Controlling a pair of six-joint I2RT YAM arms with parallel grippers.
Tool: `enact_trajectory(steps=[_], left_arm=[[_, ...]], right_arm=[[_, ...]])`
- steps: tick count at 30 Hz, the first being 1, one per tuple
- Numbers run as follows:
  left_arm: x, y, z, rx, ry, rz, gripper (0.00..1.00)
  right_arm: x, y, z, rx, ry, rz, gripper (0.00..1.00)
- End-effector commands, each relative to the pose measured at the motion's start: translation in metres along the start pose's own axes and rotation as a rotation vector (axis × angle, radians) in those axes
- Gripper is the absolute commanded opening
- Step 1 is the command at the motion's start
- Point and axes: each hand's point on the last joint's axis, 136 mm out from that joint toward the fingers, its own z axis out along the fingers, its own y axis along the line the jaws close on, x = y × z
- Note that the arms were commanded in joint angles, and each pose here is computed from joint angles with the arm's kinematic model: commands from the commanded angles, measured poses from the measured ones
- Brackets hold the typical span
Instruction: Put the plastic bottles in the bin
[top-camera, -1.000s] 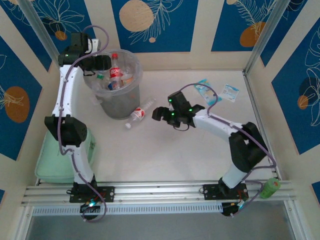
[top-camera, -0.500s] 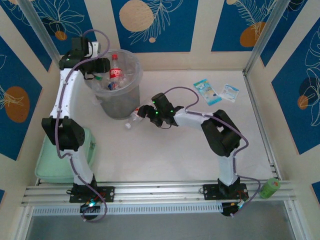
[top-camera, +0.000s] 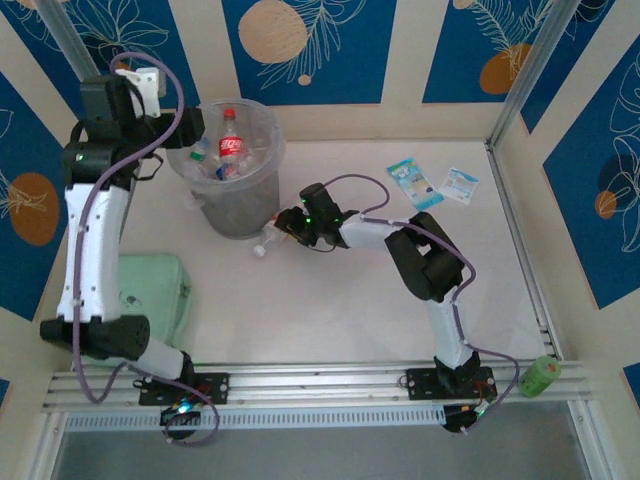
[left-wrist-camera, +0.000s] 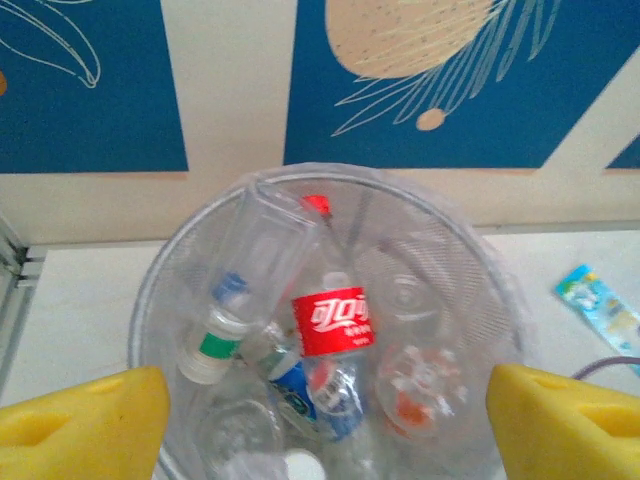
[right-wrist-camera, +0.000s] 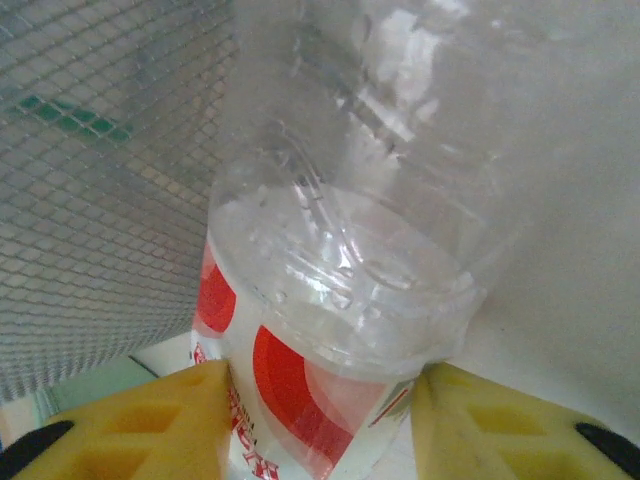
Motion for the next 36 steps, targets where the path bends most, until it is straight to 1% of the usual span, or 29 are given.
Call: enact_trajectory(steps=[1,3,5,10,14,17,19,20,22,23,25,28,31,36], left_arm=[[0.009,-0.017,0.004,0.087,0.001,-0.074,0.82],[0.010,-0.026,-0.001,0.128,-0.010,-0.103,0.81],[0.010,-0.039,-0.004,0.179,-0.015,-0.120,0.81],[0.019,-0.071,-0.002,0.251,0.018,-0.099,0.80],[0.025,-0.097,0.004,0.294,0.039,-0.079,0.80],[0.034,-0.122,0.009,0.347,0.070,-0.067,0.80],[0.040,-0.131,0.012,0.363,0.089,-0.071,0.81],[0.041,-0.133,0.014,0.365,0.091,-0.074,0.81],[0.045,-0.135,0.018,0.359,0.091,-0.084,0.81],[0.046,-0.134,0.020,0.356,0.089,-0.092,0.81],[0.048,-0.136,0.021,0.356,0.087,-0.105,0.81],[0.052,-0.136,0.018,0.355,0.088,-0.112,0.81],[0.058,-0.132,0.014,0.337,0.094,-0.111,0.82],[0.070,-0.128,0.010,0.327,0.115,-0.110,0.83]], right_arm=[[-0.004,-0.010,-0.009,0.010,-0.013,0.000,0.38],[-0.006,-0.014,-0.022,0.019,-0.022,-0.019,0.36],[-0.008,-0.017,-0.040,0.036,-0.039,-0.063,0.31],[-0.006,-0.017,-0.091,0.043,-0.042,-0.256,0.26],[0.008,-0.019,-0.128,0.007,-0.001,-0.397,0.24],[0.018,-0.028,-0.154,-0.021,0.019,-0.452,0.21],[0.022,-0.032,-0.168,-0.002,0.028,-0.463,0.22],[0.024,-0.034,-0.169,0.020,0.042,-0.462,0.25],[0.027,-0.036,-0.166,0.109,0.081,-0.466,0.39],[0.028,-0.034,-0.162,0.145,0.091,-0.483,0.48],[0.029,-0.031,-0.148,0.210,0.109,-0.526,0.72],[0.026,-0.025,-0.121,0.239,0.143,-0.518,0.91],[0.017,-0.019,-0.089,0.250,0.151,-0.497,0.96],[0.009,-0.018,-0.044,0.284,0.155,-0.462,0.97]])
